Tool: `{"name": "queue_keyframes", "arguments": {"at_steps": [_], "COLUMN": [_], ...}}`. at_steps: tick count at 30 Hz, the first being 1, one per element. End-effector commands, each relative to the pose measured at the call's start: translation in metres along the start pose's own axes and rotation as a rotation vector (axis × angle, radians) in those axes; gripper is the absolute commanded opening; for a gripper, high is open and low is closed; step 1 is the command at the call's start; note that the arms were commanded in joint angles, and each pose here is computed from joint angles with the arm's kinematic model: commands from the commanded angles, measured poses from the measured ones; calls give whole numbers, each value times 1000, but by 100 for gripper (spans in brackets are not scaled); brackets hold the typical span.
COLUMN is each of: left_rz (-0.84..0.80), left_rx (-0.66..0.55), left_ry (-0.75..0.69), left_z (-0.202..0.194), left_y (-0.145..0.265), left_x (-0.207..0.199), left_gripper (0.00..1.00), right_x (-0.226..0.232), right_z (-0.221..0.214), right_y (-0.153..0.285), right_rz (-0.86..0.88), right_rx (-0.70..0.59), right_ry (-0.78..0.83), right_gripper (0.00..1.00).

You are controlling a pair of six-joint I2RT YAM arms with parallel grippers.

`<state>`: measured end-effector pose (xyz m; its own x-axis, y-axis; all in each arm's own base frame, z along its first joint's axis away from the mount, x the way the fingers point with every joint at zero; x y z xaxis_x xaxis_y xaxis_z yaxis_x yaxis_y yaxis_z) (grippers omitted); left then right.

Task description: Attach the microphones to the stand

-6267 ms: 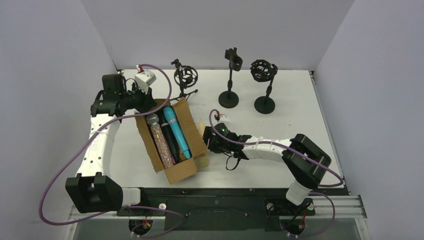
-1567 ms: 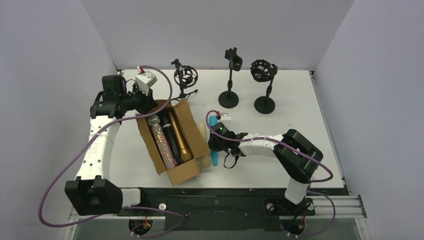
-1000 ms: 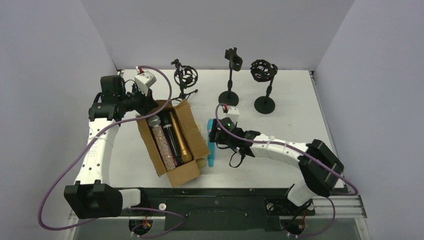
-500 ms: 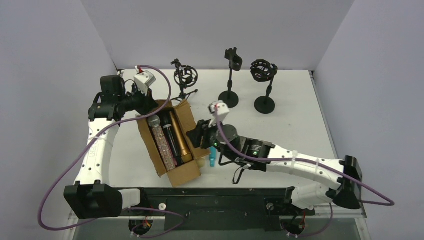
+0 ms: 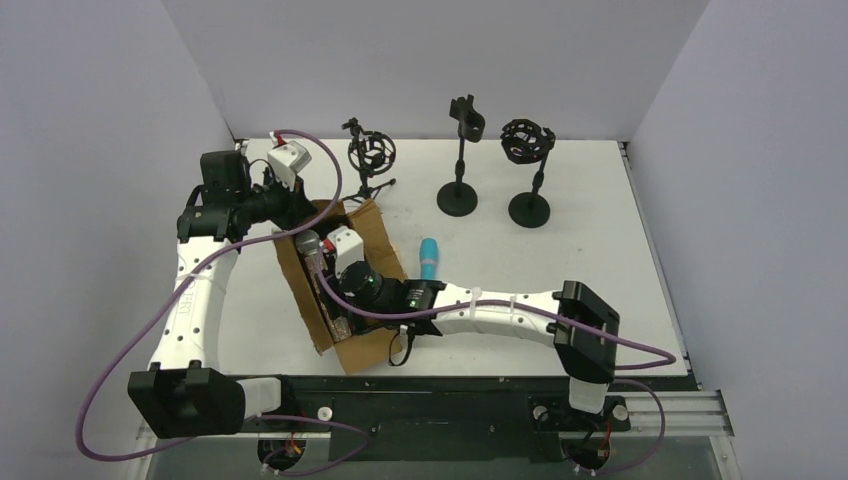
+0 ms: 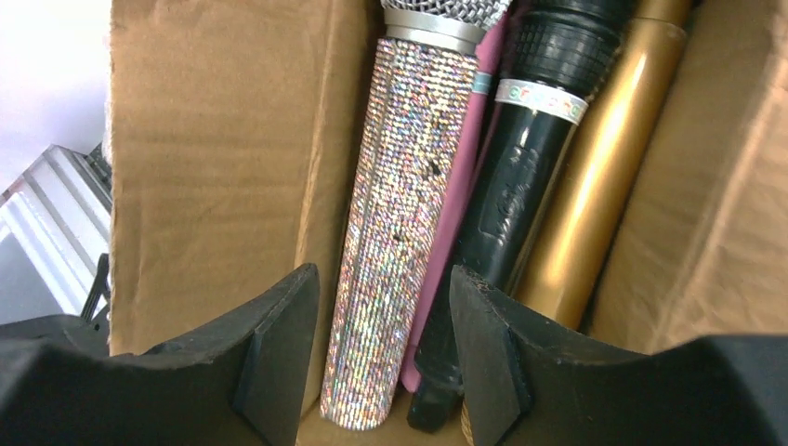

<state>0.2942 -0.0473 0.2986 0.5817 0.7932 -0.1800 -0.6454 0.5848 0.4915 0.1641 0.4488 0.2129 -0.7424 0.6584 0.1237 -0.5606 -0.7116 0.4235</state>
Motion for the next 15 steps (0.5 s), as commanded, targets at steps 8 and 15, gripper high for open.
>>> {"name": "queue_keyframes", "arguments": {"at_steps": [8, 15], "left_rz": [-4, 0], "left_rx": [-148, -160], "left_ry": [-93, -96], "left_z": [39, 44], "left_y": [22, 27], "left_x": [-13, -15], "left_gripper": [0, 0], "right_x": [4, -1], "right_z": [12, 7], "right_y": [-37, -54], "right_rz": [6, 10], "right_rx": [2, 52], "right_ry": [12, -48], "right_gripper": [50, 50]}}
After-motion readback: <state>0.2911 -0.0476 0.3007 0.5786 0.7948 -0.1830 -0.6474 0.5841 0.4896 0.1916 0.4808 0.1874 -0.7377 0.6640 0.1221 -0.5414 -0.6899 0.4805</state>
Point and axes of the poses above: each gripper's point midway between its finger pads, its own y axis back along the fingers, its own x axis along the line the jaws close on, z = x × y, the point moved 6 cm from there along y, back along the fingers, and after that the axes turned 7 degrees about y, right-handed, at the moved point
